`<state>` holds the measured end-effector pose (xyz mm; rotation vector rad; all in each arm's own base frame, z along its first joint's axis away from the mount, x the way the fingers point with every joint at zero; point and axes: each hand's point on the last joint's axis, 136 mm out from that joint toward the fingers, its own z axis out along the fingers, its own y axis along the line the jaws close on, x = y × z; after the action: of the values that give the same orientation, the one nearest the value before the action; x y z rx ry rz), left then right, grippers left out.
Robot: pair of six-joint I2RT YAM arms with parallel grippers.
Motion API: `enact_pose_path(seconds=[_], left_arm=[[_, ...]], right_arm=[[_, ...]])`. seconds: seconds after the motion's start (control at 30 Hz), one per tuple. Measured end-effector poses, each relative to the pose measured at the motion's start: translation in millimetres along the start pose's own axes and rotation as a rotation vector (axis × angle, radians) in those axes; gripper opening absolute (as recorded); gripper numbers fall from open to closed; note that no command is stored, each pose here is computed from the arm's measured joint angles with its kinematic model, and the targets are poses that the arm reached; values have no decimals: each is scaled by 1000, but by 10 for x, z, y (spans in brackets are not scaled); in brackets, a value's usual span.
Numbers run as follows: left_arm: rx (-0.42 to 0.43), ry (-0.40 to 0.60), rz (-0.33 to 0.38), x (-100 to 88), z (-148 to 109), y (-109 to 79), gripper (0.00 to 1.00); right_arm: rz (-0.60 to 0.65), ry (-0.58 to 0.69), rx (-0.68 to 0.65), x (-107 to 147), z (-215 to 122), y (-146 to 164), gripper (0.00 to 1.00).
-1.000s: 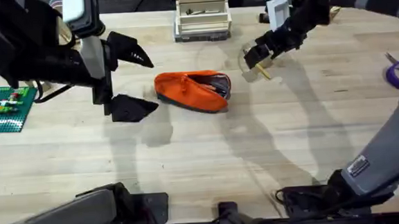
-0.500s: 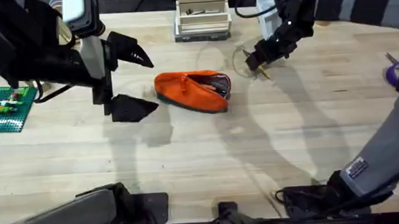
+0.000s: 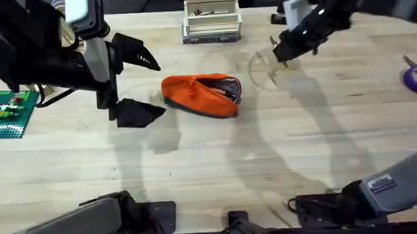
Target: Unzip the bag, pick up the pens from the table one at a time and place them inside, then zip the bag closed.
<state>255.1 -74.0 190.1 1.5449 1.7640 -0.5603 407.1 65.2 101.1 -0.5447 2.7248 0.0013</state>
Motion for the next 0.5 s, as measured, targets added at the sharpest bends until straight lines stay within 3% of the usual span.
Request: enact_pose_path(seconds=[0.1, 0.33, 0.47, 0.5], left_arm=[[0, 0, 0, 0, 0, 0, 993], [0, 0, 0, 0, 0, 0, 992], [0, 0, 0, -1, 0, -1, 993], [0, 0, 0, 0, 0, 0, 993]], right_arm=[[-10, -86, 21, -85, -415, -12, 34], [-34, -176, 36, -131, -860, 51, 34], [-82, -231, 32, -142, -1140, 214, 34], [-130, -276, 23, -148, -1337, 368, 34]])
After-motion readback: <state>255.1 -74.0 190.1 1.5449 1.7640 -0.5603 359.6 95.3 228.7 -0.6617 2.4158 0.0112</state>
